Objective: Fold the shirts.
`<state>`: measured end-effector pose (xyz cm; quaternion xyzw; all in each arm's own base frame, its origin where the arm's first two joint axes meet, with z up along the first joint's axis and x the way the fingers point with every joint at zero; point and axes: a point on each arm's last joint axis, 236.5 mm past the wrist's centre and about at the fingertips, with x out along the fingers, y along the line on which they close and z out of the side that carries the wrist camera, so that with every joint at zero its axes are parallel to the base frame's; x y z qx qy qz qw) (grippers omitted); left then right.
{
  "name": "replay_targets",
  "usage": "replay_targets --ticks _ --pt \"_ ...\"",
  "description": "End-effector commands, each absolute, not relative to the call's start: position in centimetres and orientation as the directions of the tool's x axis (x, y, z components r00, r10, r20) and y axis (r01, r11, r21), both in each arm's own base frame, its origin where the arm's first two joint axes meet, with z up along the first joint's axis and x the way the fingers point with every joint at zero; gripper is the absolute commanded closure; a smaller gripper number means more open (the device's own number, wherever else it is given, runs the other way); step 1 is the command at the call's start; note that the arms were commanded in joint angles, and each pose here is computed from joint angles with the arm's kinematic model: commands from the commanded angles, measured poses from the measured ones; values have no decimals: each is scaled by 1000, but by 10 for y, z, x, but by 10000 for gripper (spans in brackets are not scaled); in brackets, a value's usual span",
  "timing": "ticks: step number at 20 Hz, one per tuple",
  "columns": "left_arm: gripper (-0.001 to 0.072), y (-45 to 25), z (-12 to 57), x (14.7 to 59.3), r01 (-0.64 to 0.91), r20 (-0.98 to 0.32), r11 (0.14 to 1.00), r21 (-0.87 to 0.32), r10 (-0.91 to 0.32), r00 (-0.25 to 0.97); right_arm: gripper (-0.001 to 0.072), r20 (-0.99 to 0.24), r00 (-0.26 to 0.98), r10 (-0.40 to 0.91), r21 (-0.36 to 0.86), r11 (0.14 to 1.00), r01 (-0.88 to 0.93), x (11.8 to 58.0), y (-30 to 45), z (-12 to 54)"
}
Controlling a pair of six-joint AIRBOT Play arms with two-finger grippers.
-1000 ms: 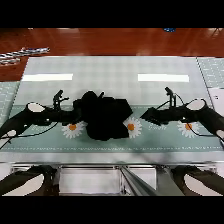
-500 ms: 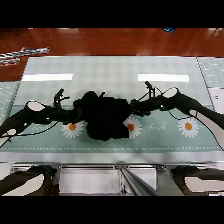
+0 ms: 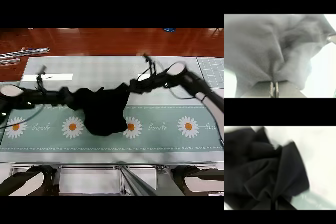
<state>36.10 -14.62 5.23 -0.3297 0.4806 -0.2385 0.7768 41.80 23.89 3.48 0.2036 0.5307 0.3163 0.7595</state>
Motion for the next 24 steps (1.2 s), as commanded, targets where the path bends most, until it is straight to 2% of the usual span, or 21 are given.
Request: replay_targets --ticks 1,4,7,9,12,16,18,21,22,24 --pt "688 -107 200 395 222 -415 690 -689 -627 660 682 -629 462 625 485 780 -395 449 188 168" --pt "688 -96 341 385 392 -214 730 -560 -585 783 682 -495 668 556 289 830 -476 433 152 309" --pt "688 -112 442 340 541 -76 748 -385 -610 789 682 -388 788 478 105 873 -477 379 126 400" --pt "688 -119 468 310 574 -76 767 -287 -615 784 682 -340 853 395 18 910 -414 340 103 430" --pt "688 -128 464 276 583 -150 775 -244 -624 767 682 -332 892 308 -37 940 -339 283 78 445" --pt "688 -151 411 244 635 -343 713 -296 -700 627 682 -469 801 372 12 910 -415 235 91 408" --pt "688 -171 375 237 662 -409 651 -372 -755 513 682 -572 706 417 81 885 -458 230 103 365" --pt "688 -208 290 225 643 -522 555 -528 -810 270 682 -723 537 434 200 876 -439 230 110 278" --pt "688 -216 255 223 625 -566 553 -551 -798 207 682 -765 470 441 244 873 -422 229 113 244" --pt "688 -221 174 231 550 -672 626 -553 -725 150 682 -825 331 457 327 865 -380 226 119 178"
